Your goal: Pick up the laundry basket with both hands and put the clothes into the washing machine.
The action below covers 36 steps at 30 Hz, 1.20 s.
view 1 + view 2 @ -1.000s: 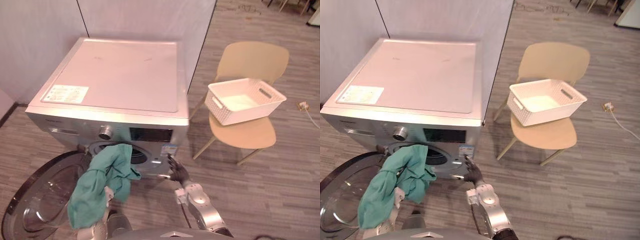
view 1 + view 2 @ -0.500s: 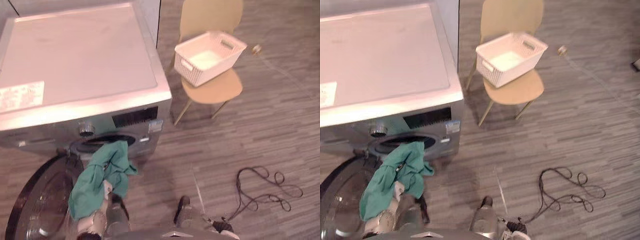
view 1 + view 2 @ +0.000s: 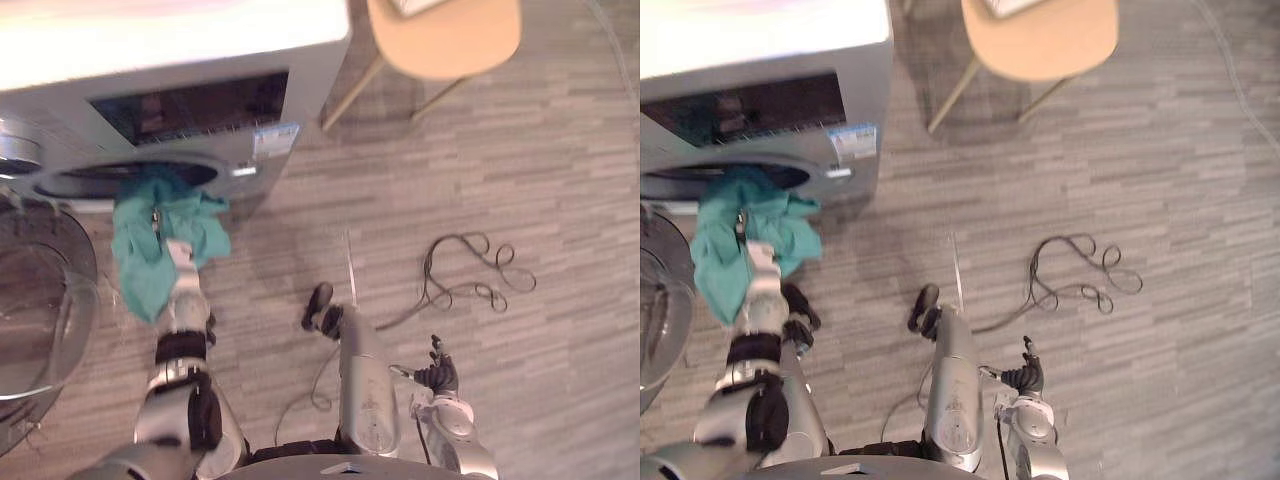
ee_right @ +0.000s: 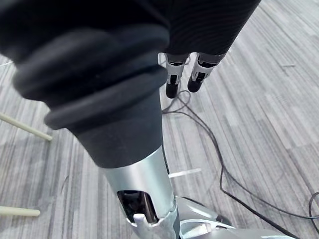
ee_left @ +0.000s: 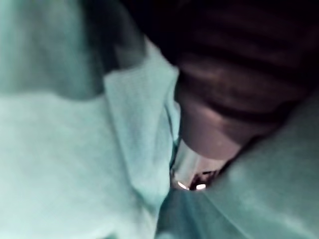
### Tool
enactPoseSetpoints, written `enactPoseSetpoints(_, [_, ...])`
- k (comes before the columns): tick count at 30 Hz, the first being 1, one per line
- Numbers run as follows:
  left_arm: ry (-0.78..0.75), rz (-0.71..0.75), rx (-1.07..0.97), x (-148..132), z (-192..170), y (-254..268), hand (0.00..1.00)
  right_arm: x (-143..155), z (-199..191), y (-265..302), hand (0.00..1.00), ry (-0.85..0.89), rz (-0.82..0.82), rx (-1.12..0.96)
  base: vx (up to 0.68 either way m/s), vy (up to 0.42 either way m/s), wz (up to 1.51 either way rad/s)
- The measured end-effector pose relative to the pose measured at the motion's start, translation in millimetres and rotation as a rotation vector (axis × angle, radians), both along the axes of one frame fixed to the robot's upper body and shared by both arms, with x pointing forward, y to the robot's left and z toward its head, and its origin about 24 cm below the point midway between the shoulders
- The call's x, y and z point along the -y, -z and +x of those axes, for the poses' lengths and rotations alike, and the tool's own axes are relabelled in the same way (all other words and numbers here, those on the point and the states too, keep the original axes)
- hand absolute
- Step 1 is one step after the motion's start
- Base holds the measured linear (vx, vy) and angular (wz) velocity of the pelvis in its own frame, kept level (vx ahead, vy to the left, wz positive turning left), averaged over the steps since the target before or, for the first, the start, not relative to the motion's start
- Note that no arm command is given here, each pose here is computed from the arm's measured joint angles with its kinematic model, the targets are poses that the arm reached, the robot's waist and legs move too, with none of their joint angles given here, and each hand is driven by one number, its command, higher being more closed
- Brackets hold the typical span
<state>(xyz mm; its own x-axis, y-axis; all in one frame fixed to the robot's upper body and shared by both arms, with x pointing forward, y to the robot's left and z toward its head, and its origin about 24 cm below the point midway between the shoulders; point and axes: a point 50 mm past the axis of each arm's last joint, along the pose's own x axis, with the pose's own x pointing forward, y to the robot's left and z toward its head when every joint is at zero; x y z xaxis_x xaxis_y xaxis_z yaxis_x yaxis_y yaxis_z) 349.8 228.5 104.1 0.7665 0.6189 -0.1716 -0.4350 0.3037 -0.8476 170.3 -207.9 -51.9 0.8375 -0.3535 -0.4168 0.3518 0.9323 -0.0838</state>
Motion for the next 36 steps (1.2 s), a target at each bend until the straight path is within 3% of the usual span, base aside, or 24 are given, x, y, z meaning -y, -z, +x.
enactPoseSetpoints(5, [0.007, 0.017, 0.173, -2.6, 24.3, -68.7, 1.0, 2.5, -10.0, -11.8, 0.0, 0.02, 0.051, 0.067, -0.02, 0.03, 0.1])
enactPoseSetpoints(10, [-0.009, 0.135, 0.343, -14.7, 28.1, -143.1, 1.0, 8.6, -11.8, -18.7, 0.0, -0.043, 0.034, 0.099, 0.05, 0.012, 0.13])
enactPoseSetpoints(14, [-0.013, 0.295, 0.487, -14.4, 20.0, -213.7, 1.0, 8.6, -11.6, -21.3, 0.0, -0.068, 0.035, 0.108, 0.06, -0.004, 0.05])
enactPoseSetpoints(17, [-0.056, 0.463, 0.662, -7.7, -5.9, -295.0, 1.0, 7.0, -9.0, -22.4, 0.0, -0.089, 0.042, 0.117, 0.05, 0.016, -0.1])
enactPoseSetpoints(21, [-0.103, 0.57, 0.711, 4.4, -22.2, -314.8, 1.0, 3.9, -7.8, -25.8, 0.0, -0.086, 0.067, 0.139, 0.06, 0.03, 0.03])
enactPoseSetpoints(22, [-0.096, 0.593, 0.702, 9.9, -21.1, -314.6, 0.0, -7.0, -1.0, -40.5, 0.0, -0.103, 0.132, 0.231, 0.05, 0.017, 0.02])
enactPoseSetpoints(26, [-0.049, 0.749, 0.629, 28.4, -9.5, -308.7, 0.0, -53.3, 45.7, -104.5, 0.0, -0.256, 0.274, 0.601, 0.07, 0.008, 0.11])
enactPoseSetpoints(27, [-0.031, 0.917, 0.529, 37.9, 2.4, -300.8, 0.0, -55.7, 50.3, -113.0, 0.0, -0.279, 0.279, 0.649, 0.01, -0.004, 0.2])
enactPoseSetpoints(29, [-0.081, 1.277, 0.341, 35.5, 10.0, -301.5, 0.0, -49.3, 58.5, -119.0, 0.0, -0.247, 0.274, 0.685, -0.03, -0.01, 0.2])
enactPoseSetpoints(32, [-0.194, 1.611, 0.059, 17.8, 19.5, -290.3, 0.0, -44.0, 59.2, -119.7, 0.0, -0.225, 0.268, 0.689, 0.0, -0.037, -0.21])
enactPoseSetpoints(34, [-0.186, 1.744, -0.107, 11.9, 30.2, -270.1, 0.0, -45.1, 56.3, -116.9, 0.0, -0.239, 0.273, 0.678, 0.05, 0.014, -0.11])
enactPoseSetpoints(36, [-0.127, 1.771, -0.226, 5.9, 39.4, -241.7, 0.0, -43.5, 48.1, -113.4, 0.0, -0.25, 0.273, 0.667, 0.06, 0.047, -0.11])
